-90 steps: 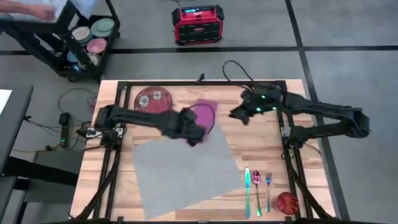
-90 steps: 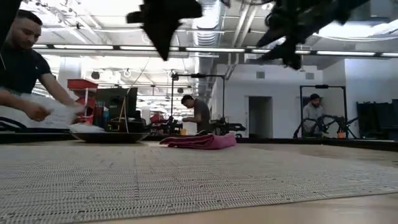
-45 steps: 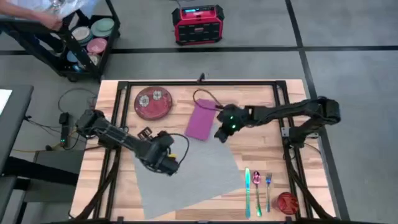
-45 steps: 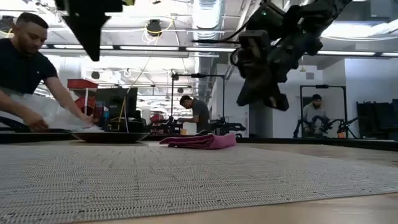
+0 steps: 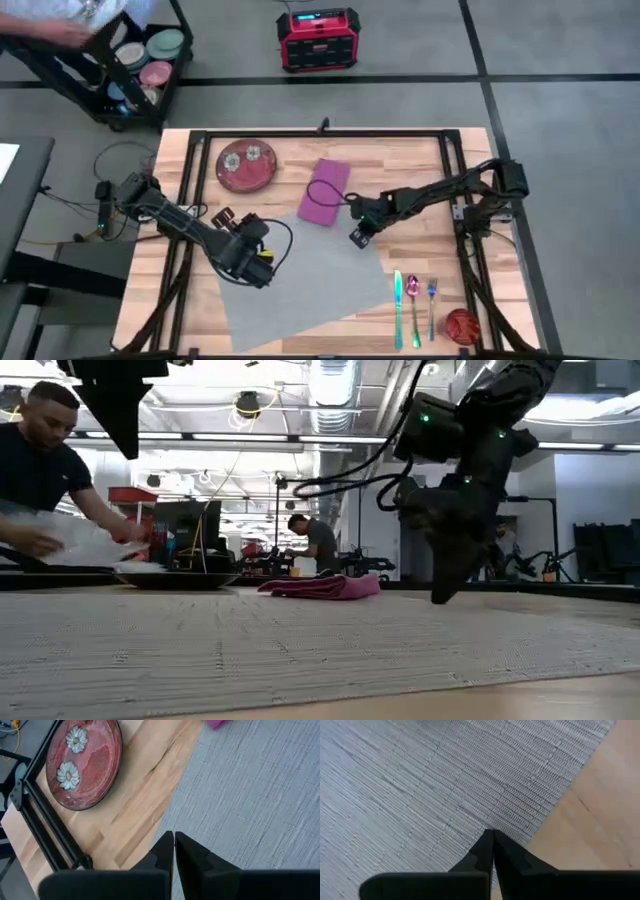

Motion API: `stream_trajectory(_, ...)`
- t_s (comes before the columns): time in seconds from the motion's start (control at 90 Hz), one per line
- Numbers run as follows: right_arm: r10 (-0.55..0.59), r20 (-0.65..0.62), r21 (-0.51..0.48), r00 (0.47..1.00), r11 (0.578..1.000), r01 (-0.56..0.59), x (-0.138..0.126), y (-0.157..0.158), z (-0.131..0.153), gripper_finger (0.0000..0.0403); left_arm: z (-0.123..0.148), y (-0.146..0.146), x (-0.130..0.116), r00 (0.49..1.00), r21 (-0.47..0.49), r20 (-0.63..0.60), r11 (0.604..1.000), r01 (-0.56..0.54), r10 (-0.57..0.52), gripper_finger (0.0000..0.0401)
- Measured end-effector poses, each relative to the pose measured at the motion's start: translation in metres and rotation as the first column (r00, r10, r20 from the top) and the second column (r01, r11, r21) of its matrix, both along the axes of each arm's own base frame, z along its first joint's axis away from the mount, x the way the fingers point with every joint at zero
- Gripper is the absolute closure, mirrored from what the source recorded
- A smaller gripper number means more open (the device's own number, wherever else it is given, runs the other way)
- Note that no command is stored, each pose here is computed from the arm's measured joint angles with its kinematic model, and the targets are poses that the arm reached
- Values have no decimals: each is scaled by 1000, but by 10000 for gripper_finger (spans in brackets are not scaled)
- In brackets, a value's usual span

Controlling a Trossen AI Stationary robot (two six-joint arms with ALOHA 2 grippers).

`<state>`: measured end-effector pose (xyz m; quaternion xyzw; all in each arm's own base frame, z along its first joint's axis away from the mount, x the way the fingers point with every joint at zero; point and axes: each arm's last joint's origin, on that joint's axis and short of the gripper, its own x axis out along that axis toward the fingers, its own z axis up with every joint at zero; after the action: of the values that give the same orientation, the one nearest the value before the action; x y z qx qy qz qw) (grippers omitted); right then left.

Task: Set table place
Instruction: Put the pink table napkin on the gray table mat

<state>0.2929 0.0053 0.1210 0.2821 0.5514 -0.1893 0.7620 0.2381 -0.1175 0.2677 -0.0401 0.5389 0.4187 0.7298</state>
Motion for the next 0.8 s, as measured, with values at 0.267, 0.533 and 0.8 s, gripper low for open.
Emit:
stream_trajectory(0.267, -42, -71, 67, 997, 997, 47, -8, 47, -5, 403, -1, 1, 0, 999, 20, -27, 999, 43, -42, 401)
stream_trajectory(0.533, -71, -201, 84, 977, 992, 89, -35, 91, -1, 403, 0, 2, 0, 999, 33, -15, 999, 38, -37, 401)
stream_trajectory(0.8, -59, -92, 43, 994, 997, 63, -41, 76, 31, 403, 3, 10, 0, 1000, 44, -9, 999, 16, -16, 401)
